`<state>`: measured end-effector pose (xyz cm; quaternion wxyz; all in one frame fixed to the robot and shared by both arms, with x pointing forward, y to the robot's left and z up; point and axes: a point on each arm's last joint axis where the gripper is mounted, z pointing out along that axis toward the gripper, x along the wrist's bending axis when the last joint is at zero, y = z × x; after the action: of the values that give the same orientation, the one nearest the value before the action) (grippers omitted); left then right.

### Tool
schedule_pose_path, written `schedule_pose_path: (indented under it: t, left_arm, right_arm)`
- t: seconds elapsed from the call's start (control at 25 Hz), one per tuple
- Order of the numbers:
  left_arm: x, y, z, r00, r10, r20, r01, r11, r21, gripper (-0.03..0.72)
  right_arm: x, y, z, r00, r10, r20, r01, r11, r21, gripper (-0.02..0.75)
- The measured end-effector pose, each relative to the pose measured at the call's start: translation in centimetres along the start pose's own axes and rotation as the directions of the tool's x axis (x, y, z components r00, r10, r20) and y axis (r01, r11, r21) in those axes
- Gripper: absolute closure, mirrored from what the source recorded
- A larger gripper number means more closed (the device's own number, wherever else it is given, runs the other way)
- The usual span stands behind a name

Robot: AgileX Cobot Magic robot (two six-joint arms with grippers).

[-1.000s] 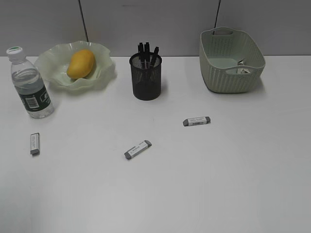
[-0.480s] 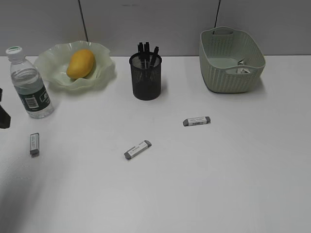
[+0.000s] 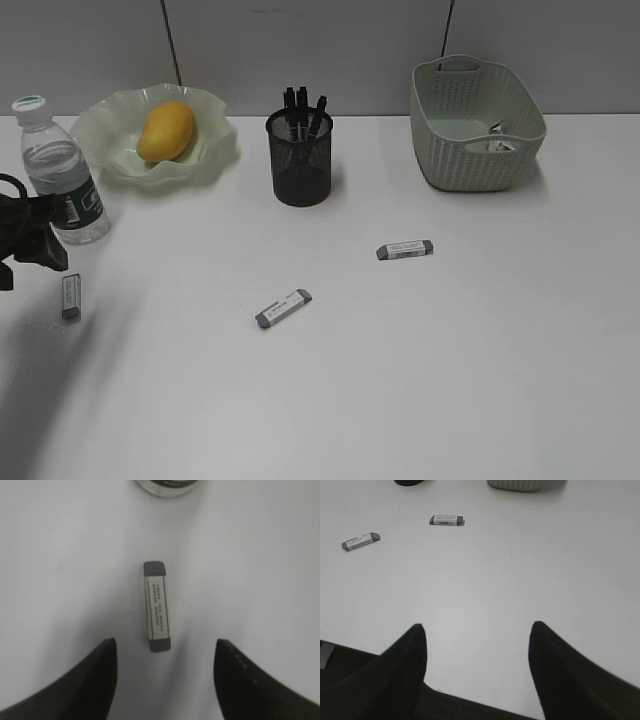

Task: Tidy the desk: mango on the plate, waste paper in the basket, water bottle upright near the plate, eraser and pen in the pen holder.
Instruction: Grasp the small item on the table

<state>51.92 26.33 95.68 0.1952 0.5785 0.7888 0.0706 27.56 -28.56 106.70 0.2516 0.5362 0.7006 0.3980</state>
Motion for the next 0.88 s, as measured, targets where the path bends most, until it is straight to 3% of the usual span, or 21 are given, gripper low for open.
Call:
schedule_pose_path:
  t: [0.36, 0.88]
  left_arm:
    - [0.6, -0.2, 4.4, 0.998, -0.055, -0.04, 0.057, 0.997, 0.047, 0.222]
    - [0.4, -0.1, 6.8, 0.993, -0.111, -0.037, 0.112, 0.994, 0.017, 0.24]
  right_arm:
    - [0.0, 0.0, 0.0, 1.0, -0.001, 0.001, 0.001, 1.0, -0.002, 0.229]
    - [0.0, 0.0, 0.0, 1.0, -0.003, 0.004, 0.003, 1.0, -0.003, 0.23]
